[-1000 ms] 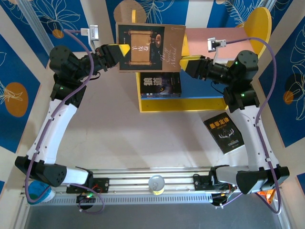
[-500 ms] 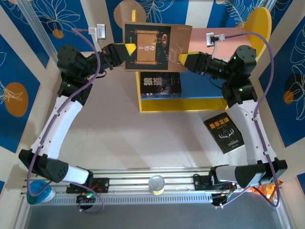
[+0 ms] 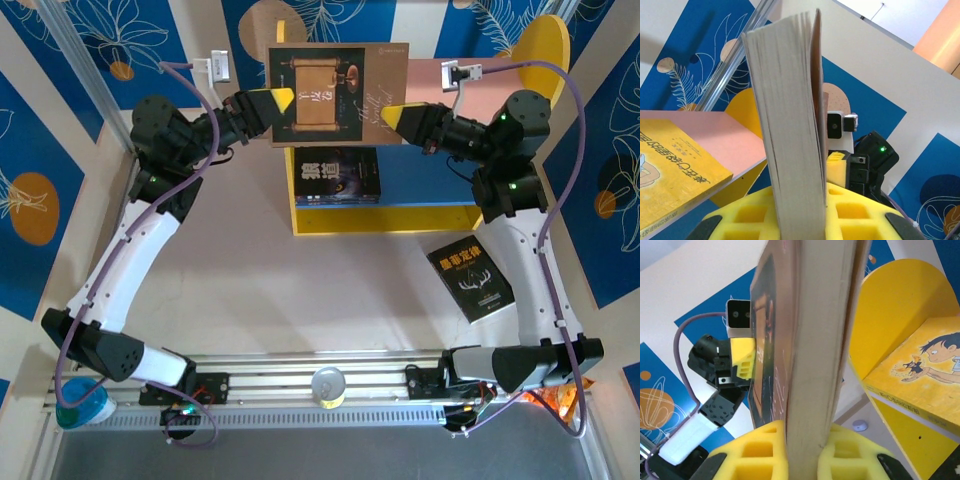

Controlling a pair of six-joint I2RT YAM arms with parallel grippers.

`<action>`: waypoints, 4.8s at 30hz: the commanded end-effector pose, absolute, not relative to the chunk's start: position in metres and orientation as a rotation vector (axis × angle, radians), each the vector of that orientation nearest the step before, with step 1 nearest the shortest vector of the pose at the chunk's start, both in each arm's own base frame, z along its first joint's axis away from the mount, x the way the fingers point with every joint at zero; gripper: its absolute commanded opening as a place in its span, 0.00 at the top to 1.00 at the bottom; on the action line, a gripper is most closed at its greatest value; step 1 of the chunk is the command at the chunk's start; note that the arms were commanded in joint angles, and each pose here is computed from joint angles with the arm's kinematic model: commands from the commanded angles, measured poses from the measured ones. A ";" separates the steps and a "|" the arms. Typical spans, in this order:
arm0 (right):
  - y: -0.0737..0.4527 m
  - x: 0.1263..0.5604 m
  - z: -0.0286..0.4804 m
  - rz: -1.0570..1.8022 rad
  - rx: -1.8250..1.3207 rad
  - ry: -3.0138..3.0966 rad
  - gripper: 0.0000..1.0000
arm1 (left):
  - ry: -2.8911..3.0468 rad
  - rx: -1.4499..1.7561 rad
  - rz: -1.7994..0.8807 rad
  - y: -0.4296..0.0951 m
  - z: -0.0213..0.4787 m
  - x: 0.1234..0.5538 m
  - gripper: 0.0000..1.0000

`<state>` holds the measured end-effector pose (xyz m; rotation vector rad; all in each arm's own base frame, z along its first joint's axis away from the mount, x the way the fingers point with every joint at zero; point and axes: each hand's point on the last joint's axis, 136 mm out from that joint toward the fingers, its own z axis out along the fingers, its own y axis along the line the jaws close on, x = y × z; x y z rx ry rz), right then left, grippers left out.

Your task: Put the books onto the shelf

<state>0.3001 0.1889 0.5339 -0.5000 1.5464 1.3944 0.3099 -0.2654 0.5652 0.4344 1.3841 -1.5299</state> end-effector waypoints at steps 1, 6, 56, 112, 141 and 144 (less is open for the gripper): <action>0.189 0.290 0.548 1.375 -0.561 1.515 0.98 | 1.292 0.440 -1.487 -0.265 0.582 0.306 0.96; 0.176 0.296 0.555 1.351 -0.561 1.535 1.00 | 1.372 0.361 -1.361 -0.252 0.570 0.312 0.78; 0.179 0.397 0.503 1.360 -0.423 1.794 0.98 | 1.612 0.144 -0.826 -0.184 0.516 0.323 0.65; 0.145 0.415 0.476 0.931 -0.246 1.934 0.32 | 1.660 0.216 -0.854 -0.197 0.509 0.322 0.60; 0.165 0.394 0.480 0.977 -0.303 1.915 0.32 | 1.660 0.217 -0.844 -0.194 0.508 0.319 0.59; 0.162 0.397 0.476 0.948 -0.283 1.927 0.32 | 1.663 0.218 -0.845 -0.195 0.507 0.319 0.59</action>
